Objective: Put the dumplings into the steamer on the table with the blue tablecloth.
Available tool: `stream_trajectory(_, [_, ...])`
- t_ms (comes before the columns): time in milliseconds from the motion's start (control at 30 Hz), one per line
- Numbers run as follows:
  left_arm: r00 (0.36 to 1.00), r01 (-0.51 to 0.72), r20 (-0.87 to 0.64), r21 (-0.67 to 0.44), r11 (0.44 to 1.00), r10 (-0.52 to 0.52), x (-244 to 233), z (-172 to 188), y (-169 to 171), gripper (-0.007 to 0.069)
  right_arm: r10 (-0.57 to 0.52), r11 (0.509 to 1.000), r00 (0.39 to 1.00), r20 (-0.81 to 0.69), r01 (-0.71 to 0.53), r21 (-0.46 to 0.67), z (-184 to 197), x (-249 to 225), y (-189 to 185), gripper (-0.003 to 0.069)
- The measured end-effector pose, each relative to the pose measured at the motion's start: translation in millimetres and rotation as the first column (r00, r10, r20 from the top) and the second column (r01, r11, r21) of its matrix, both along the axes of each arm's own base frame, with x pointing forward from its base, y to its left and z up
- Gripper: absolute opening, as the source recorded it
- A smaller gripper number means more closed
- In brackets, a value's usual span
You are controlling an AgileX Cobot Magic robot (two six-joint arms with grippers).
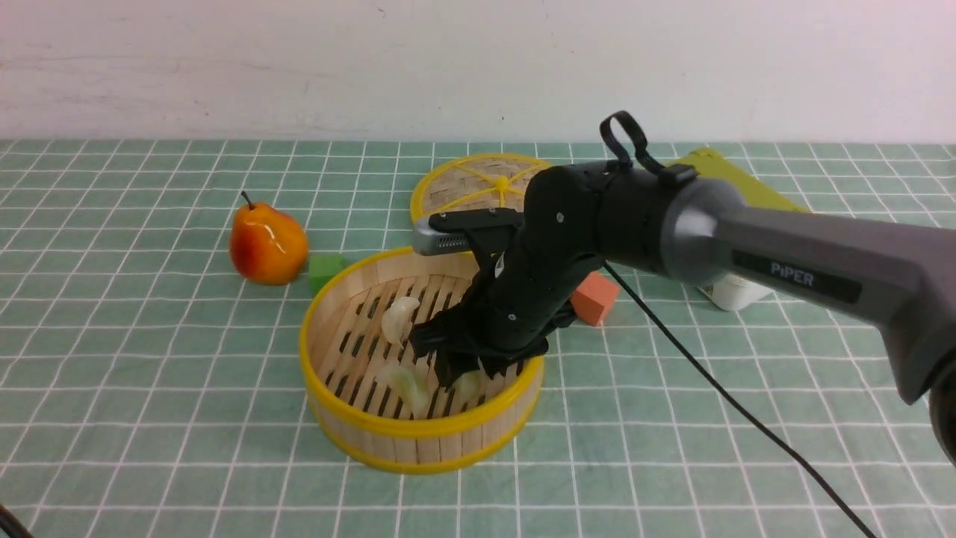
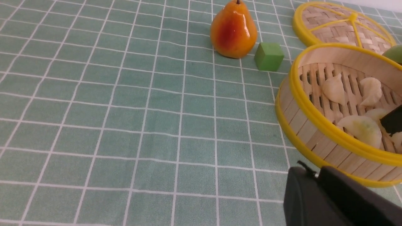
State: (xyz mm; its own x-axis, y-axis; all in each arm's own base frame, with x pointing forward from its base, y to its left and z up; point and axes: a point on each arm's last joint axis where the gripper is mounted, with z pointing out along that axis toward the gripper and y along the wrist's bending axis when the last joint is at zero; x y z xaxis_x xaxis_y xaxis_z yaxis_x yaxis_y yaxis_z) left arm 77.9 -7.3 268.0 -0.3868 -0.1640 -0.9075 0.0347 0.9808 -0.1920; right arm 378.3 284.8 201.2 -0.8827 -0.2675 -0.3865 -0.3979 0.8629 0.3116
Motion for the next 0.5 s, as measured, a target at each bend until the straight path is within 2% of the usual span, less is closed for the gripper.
stream_trajectory(100, [1.0, 0.006, 0.014, -0.002, 1.0, -0.006, 0.4, 1.2, -0.6, 0.0063, 0.02, 1.0, 1.0, 0.021, -0.02, 0.0, 23.1, -1.7, -1.3, 0.047])
stream_trajectory(233, [1.0, 0.008, 0.018, -0.001, 1.0, -0.008, 0.5, 1.5, -0.7, 0.0069, 0.05, 0.998, 0.992, 0.116, -0.046, -0.031, 70.2, -10.9, -13.5, 0.045])
stream_trajectory(300, [1.0, 0.008, 0.018, -0.001, 1.0, -0.008, 0.5, 1.5, -0.7, 0.0071, 0.06, 0.996, 0.967, 0.247, -0.043, -0.075, 123.4, -26.6, -34.1, 0.0384])
stream_trajectory(367, [1.0, 0.008, 0.018, -0.001, 1.0, -0.008, 0.5, 1.5, -0.7, 0.0074, 0.043, 0.994, 0.92, 0.389, -0.001, -0.109, 173.0, -48.4, -60.7, 0.0286])
stream_trajectory(433, [1.0, 0.008, 0.018, 0.0, 1.0, -0.008, 0.5, 1.5, -0.7, 0.0075, 0.01, 0.992, 0.87, 0.492, 0.054, -0.116, 209.5, -75.0, -88.1, 0.0189])
stream_trajectory(467, [1.0, 0.008, 0.018, 0.0, 1.0, -0.008, 0.5, 1.5, -0.7, 0.0076, 0.005, 0.99, 0.863, 0.504, 0.065, -0.122, 212.5, -80.7, -93.9, 0.0156])
stream_trajectory(500, [1.0, 0.008, 0.018, 0.0, 1.0, -0.008, 0.5, 1.5, -0.7, 0.0077, -0.027, 0.988, 0.822, 0.569, 0.11, -0.112, 230.9, -104.9, -116.5, 0.007])
